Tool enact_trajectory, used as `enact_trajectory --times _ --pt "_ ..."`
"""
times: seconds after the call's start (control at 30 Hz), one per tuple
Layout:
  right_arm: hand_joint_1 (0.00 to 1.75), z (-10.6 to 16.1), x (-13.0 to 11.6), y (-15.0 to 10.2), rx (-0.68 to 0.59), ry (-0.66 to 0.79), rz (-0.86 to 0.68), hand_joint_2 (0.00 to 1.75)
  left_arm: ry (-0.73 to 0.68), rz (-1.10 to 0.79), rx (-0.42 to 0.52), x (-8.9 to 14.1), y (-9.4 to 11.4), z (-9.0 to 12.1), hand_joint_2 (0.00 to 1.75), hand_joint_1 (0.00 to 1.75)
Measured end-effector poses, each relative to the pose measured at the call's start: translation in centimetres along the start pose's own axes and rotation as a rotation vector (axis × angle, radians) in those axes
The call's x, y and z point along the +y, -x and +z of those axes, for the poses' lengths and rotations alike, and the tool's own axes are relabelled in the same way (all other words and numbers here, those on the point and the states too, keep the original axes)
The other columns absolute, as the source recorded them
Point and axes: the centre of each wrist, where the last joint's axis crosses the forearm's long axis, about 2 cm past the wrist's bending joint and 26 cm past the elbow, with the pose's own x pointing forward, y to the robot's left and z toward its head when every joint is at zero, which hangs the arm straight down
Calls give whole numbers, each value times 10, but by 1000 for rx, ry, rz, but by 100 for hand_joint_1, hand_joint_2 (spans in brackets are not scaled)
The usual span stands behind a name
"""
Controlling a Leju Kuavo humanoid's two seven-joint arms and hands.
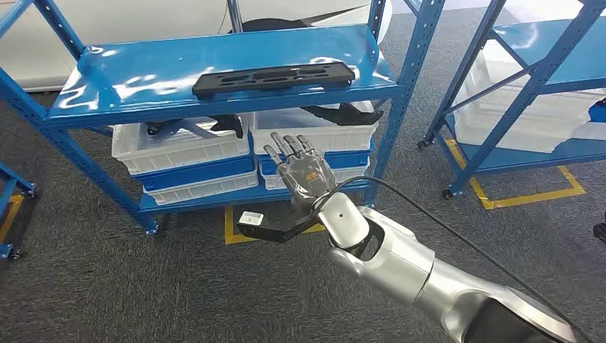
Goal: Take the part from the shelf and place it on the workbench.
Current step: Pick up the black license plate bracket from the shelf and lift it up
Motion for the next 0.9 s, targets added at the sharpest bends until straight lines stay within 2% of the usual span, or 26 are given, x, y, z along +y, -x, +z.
enact_trajectory --times 0.33,0.9 --pt "0 0 2 -7 -35 -12 11 175 -4 0 -1 1 0 0 0 0" --pt "0 -4 -10 -20 -80 12 5 175 -5 -3 -5 0 1 0 0 0"
